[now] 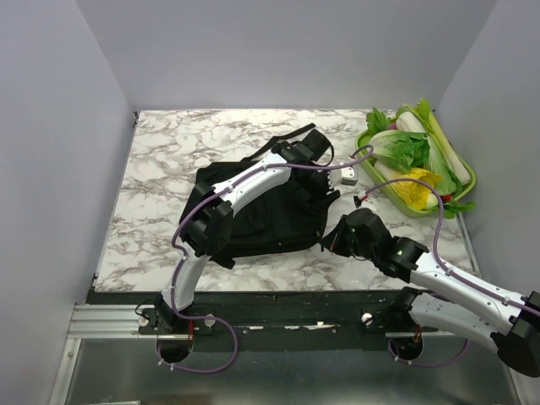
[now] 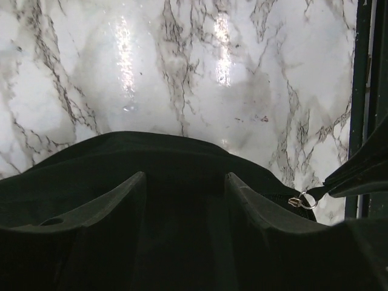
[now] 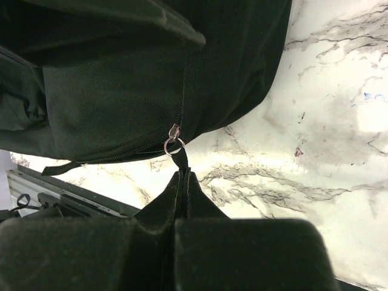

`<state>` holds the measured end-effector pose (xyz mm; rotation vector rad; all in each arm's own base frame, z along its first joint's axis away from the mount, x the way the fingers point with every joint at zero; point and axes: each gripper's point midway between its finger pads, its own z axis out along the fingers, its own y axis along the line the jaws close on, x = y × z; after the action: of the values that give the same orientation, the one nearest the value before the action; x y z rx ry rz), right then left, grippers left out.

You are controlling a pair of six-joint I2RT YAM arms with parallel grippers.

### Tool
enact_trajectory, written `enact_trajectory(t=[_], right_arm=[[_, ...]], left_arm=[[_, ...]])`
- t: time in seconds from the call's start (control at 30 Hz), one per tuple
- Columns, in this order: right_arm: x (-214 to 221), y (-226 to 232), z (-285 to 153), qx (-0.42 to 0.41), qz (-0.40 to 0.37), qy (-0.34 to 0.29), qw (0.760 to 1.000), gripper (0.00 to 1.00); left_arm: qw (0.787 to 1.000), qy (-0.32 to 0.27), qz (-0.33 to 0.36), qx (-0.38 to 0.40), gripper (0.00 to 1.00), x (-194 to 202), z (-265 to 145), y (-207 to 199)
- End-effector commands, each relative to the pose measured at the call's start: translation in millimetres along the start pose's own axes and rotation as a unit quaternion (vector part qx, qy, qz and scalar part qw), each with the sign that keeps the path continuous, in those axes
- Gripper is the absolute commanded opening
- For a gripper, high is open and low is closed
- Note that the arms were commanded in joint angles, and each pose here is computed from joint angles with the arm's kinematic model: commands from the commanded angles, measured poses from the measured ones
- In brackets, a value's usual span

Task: Pack the student bag
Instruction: Zip the student bag at the center of the board.

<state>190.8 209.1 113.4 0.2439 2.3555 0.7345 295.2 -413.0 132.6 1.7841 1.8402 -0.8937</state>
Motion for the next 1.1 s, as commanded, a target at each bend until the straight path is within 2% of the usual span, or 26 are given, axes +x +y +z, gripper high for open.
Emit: enact_trajectory(t=[0.0, 0.17, 0.23, 0.33, 0.4, 0.47, 0.6, 0.67, 0.7, 0.77, 0.8, 0.97, 1.0, 1.07], right_arm=[[-1.4, -7.1, 1.5, 0.011, 0.005, -0.011, 1.0, 0.01], [-2.5, -6.4, 1.7, 0.01, 0.0, -0.013, 1.0, 0.01], [-2.9, -6.3, 1.7, 0.008, 0.0, -0.015, 1.0, 0.01], [-2.5, -7.2, 2.2, 0.007, 0.001, -0.017, 1.0, 0.01], [-2.1, -6.8, 2.4, 0.006, 0.001, -0.016, 1.0, 0.01], [-1.3, -7.2, 2.3, 0.006, 0.0, -0.015, 1.0, 0.01], [-3.3, -7.2, 1.5, 0.005, 0.001, -0.02, 1.0, 0.01], [-4.4, -7.7, 1.1, 0.006, 0.001, -0.023, 1.0, 0.01], [-4.0, -8.8, 1.0, 0.007, 0.001, -0.023, 1.0, 0.01], [-3.8, -9.6, 0.9, 0.008, 0.002, -0.025, 1.0, 0.01], [-4.8, -9.6, 0.5, 0.008, 0.002, -0.026, 1.0, 0.01], [-5.8, -10.0, 2.4, 0.012, -0.003, -0.028, 1.0, 0.01], [-5.8, -9.4, 3.0, 0.011, -0.003, -0.027, 1.0, 0.01], [-6.1, -8.2, 4.6, 0.012, -0.004, -0.025, 1.0, 0.01]], left_arm=[[0.999, 0.019, -0.032, 0.008, 0.67, 18.4, 4.9, 0.5], [0.997, 0.025, -0.063, -0.042, 0.74, 15.2, -2.0, 12.2], [0.993, 0.02, -0.094, -0.061, 0.85, 12.7, -3.4, 15.4], [0.99, 0.004, -0.132, -0.056, 0.88, 7.8, -1.6, 7.3], [0.988, -0.001, -0.144, -0.049, 0.96, 5.3, 1.0, -2.1], [0.985, -0.004, -0.168, -0.038, 0.99, 4.1, 5.4, -9.8], [0.977, 0.0, -0.208, -0.035, 0.97, 6.1, 17.5, -10.7], [0.974, -0.001, -0.223, -0.04, 0.88, 14.3, 21.7, -12.2], [0.976, -0.017, -0.215, -0.044, 0.74, 9.4, 23.5, -9.1], [0.976, -0.021, -0.213, -0.041, 0.54, 12.7, 26.4, -14.5], [0.977, -0.024, -0.207, -0.045, 0.39, 10.6, 27.0, -14.2], [0.978, -0.009, -0.196, -0.063, 0.11, 15.7, 32.0, -12.8], [0.979, -0.01, -0.195, -0.066, 0.01, 14.7, 32.4, -11.6], [0.978, -0.011, -0.195, -0.074, 0.0, 11.9, 33.4, -6.5]])
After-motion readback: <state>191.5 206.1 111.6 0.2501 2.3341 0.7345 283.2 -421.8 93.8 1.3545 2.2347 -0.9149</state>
